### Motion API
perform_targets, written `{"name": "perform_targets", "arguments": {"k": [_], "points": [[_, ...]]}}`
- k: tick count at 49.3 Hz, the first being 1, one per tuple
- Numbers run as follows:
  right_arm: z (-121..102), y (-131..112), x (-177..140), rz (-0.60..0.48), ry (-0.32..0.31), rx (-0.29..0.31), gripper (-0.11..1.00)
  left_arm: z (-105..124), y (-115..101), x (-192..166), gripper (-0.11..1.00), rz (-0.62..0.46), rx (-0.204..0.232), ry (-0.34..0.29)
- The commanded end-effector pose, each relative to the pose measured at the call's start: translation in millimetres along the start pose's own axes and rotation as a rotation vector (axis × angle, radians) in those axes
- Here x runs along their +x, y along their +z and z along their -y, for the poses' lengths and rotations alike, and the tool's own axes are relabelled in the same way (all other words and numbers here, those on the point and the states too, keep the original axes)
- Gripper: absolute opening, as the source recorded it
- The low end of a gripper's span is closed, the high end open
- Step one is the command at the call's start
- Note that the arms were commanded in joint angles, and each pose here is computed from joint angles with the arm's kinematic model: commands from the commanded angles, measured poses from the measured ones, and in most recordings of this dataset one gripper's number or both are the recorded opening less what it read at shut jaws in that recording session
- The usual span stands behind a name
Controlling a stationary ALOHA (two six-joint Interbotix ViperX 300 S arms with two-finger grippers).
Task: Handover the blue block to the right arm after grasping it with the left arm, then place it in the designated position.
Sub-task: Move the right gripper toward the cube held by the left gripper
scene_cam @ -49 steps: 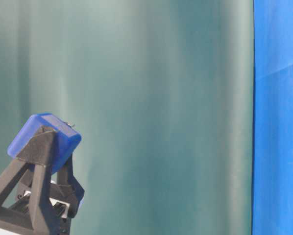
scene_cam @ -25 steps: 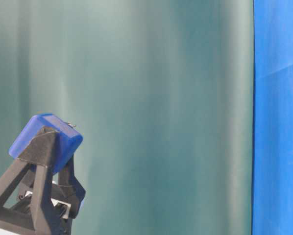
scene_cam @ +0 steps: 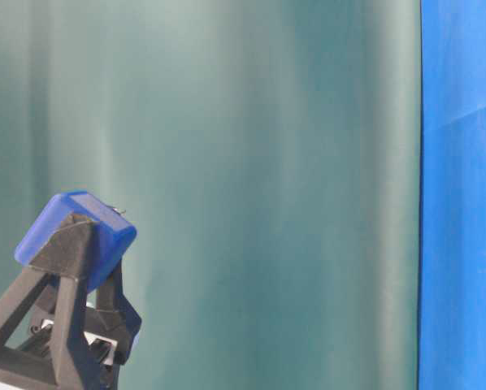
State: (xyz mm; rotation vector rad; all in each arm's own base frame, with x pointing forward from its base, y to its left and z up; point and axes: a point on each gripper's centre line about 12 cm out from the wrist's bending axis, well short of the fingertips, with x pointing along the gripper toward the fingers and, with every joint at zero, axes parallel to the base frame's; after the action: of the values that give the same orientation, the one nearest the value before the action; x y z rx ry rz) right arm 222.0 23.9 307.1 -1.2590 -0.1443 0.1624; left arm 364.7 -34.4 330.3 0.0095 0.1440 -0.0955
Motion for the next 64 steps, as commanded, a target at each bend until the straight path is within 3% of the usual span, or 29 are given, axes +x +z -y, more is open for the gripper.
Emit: {"name": "perform_targets", "arguments": {"k": [1,29,64], "points": [[11.2,4.5,1.8,0.017,-0.029,-0.001,0.94,-0.6,23.9,-14.0,0.46,0.077,-0.003,0.002],[15.7,3.0,15.9,0.012,-0.014,0.002,0.94,-0.6,23.9,-14.0,0.46,0.077,-0.003,0.002],[43.4,-10.5,122.7,-0.003,0.037,0.011,0.94,-0.6,24.2,-13.1,0.46,0.077,-0.005,0.002]]}}
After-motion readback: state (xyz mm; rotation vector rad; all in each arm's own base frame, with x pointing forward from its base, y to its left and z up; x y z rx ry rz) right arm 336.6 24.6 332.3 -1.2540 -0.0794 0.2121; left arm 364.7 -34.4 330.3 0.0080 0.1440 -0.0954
